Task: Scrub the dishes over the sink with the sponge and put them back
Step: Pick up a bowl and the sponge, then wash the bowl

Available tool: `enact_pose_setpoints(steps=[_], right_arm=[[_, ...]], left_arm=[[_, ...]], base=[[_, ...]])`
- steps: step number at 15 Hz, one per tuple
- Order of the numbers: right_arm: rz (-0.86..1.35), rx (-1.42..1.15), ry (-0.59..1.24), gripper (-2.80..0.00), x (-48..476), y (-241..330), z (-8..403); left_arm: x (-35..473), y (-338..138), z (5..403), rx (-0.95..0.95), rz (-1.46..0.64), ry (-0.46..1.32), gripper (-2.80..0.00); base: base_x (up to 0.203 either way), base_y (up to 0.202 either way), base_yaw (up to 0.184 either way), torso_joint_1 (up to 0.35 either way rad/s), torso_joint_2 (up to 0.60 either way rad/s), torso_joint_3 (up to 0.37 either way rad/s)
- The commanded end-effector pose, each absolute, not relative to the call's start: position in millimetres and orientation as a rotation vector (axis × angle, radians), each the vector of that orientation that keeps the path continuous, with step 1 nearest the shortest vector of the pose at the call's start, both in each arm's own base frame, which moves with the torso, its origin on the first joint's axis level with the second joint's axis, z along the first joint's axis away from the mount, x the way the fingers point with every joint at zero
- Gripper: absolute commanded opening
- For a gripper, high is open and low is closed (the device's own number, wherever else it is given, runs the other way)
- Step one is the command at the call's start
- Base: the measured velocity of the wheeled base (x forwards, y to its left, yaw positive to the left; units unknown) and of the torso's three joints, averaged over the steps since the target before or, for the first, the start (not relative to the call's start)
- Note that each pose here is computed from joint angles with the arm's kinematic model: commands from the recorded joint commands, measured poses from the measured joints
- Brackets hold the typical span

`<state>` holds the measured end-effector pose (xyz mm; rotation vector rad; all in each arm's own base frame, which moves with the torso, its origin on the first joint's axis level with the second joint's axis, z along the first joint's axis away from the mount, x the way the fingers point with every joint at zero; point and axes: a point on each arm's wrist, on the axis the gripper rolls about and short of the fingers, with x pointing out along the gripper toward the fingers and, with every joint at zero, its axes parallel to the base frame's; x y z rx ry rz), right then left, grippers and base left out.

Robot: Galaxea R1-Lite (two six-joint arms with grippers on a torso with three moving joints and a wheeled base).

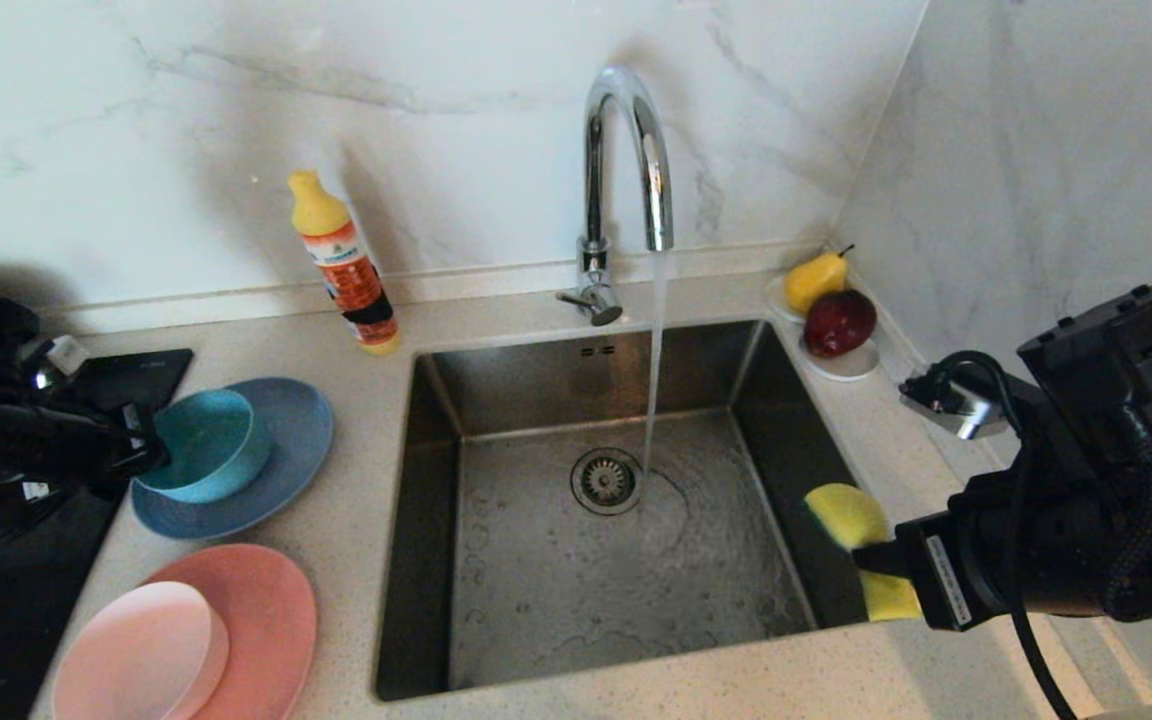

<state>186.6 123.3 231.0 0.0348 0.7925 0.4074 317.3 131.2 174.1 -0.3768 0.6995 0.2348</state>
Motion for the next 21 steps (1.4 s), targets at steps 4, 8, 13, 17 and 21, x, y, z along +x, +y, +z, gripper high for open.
enact_pose_setpoints(steps=[4,8,13,17,21], right_arm=[[0.406,0.035,0.794,-2.80,184.9,122.2,230.8],[0.407,0.036,0.792,-2.80,182.7,120.9,231.2],[0.409,0.042,0.784,-2.80,181.3,120.7,233.3],[0.416,0.050,0.757,-2.80,178.7,119.0,239.6],[0.423,0.062,0.726,-2.80,171.0,113.8,246.4]], left_arm=[[272.9,110.1,250.9,-0.359,0.215,0.537,-2.80],[217.7,83.9,316.1,-0.365,0.107,0.417,-2.80],[209.1,26.4,351.9,-0.381,-0.158,0.459,-2.80],[242.9,-26.2,328.7,-0.326,-0.241,0.599,-2.80],[283.7,-85.8,292.7,-0.287,-0.271,0.709,-2.80]], base=[[0.000,0.000,0.000,0.000,0.00,0.000],[0.000,0.000,0.000,0.000,0.00,0.000],[0.000,0.000,0.000,0.000,0.00,0.000],[0.000,0.000,0.000,0.000,0.00,0.000],[0.000,0.000,0.000,0.000,0.00,0.000]])
